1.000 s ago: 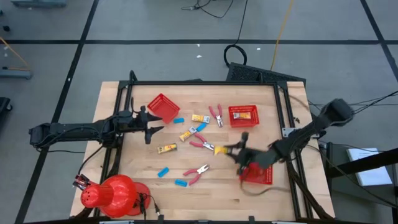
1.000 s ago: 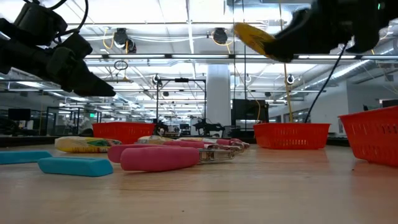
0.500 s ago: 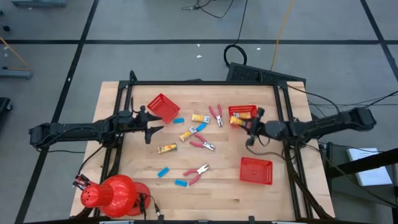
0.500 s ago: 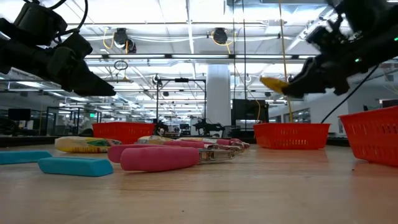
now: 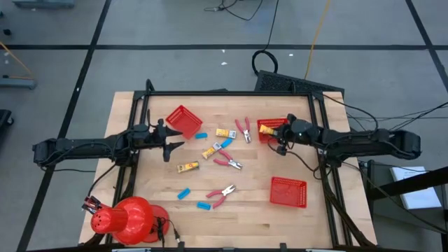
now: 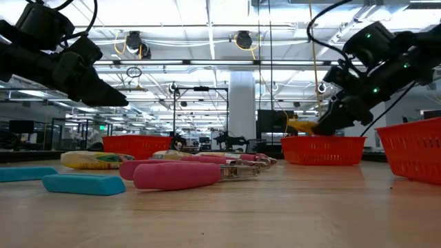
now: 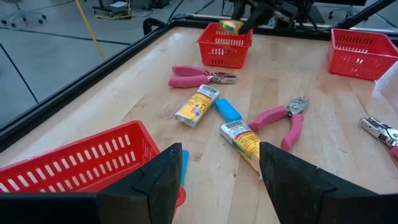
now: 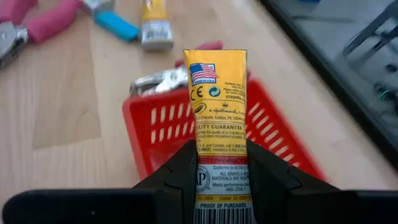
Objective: Pick & Place School Supplies
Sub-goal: Put the yellow crayon box into the top right red bin
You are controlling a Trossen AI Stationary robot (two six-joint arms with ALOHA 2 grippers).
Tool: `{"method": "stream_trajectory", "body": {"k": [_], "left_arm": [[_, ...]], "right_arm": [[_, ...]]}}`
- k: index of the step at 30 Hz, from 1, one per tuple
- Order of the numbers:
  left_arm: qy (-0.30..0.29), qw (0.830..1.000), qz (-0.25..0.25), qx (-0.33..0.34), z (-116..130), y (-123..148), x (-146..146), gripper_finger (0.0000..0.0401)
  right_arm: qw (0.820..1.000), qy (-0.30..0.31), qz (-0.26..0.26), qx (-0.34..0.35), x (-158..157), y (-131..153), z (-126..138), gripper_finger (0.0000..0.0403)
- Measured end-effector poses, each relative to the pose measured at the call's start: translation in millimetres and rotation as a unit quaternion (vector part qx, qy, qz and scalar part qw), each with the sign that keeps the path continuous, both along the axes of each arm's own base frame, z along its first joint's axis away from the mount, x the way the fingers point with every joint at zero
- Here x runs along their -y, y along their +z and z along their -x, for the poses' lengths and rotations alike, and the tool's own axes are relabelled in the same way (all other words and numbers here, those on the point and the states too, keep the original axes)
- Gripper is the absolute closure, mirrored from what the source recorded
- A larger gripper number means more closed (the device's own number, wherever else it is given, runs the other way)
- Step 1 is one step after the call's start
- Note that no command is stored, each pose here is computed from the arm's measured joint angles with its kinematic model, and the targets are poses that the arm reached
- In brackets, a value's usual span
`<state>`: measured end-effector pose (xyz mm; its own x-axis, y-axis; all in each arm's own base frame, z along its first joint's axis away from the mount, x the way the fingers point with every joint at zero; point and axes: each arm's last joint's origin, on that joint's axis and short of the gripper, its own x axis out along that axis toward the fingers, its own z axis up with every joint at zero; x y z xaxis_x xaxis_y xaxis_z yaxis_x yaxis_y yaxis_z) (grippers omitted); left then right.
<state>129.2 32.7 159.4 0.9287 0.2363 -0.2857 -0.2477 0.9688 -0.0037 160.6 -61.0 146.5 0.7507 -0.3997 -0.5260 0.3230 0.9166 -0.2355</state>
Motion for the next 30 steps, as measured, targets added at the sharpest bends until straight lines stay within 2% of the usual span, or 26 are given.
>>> {"method": "stream_trajectory", "body": {"k": [6, 12, 14, 18, 21, 26, 30], "left_arm": [[0.0, 1.0, 0.0, 0.0, 0.0, 0.0, 0.0, 0.0183], [0.0, 1.0, 0.0, 0.0, 0.0, -0.1, 0.0, 0.0183], [0.0, 1.0, 0.0, 0.0, 0.0, 0.0, 0.0, 0.0183], [0.0, 1.0, -0.001, -0.001, 0.0, 0.0, 0.0, 0.0183], [0.0, 1.0, -0.001, -0.001, 0.0, -0.1, 0.0, 0.0183], [0.0, 1.0, -0.001, 0.0, 0.0, 0.0, 0.0, 0.0183], [0.0, 1.0, -0.001, -0.001, 0.0, -0.1, 0.0, 0.0183]], "right_arm": [[0.999, -0.003, -0.034, -0.014, 4.7, -8.3, -0.8, 0.0306], [0.999, -0.012, -0.037, -0.012, 6.1, -8.9, -1.0, 0.0306], [0.999, -0.016, -0.036, -0.006, 6.5, -7.9, -1.6, 0.0281], [0.999, -0.03, -0.029, -0.002, 8.0, -4.8, -3.0, 0.0182], [0.999, -0.046, -0.015, 0.001, 10.1, 0.1, -5.3, 0.0136], [0.999, -0.048, 0.004, 0.015, 13.0, 12.7, -12.0, 0.0124], [0.998, -0.011, -0.016, 0.066, 13.3, 30.8, -22.5, 0.0132]]}}
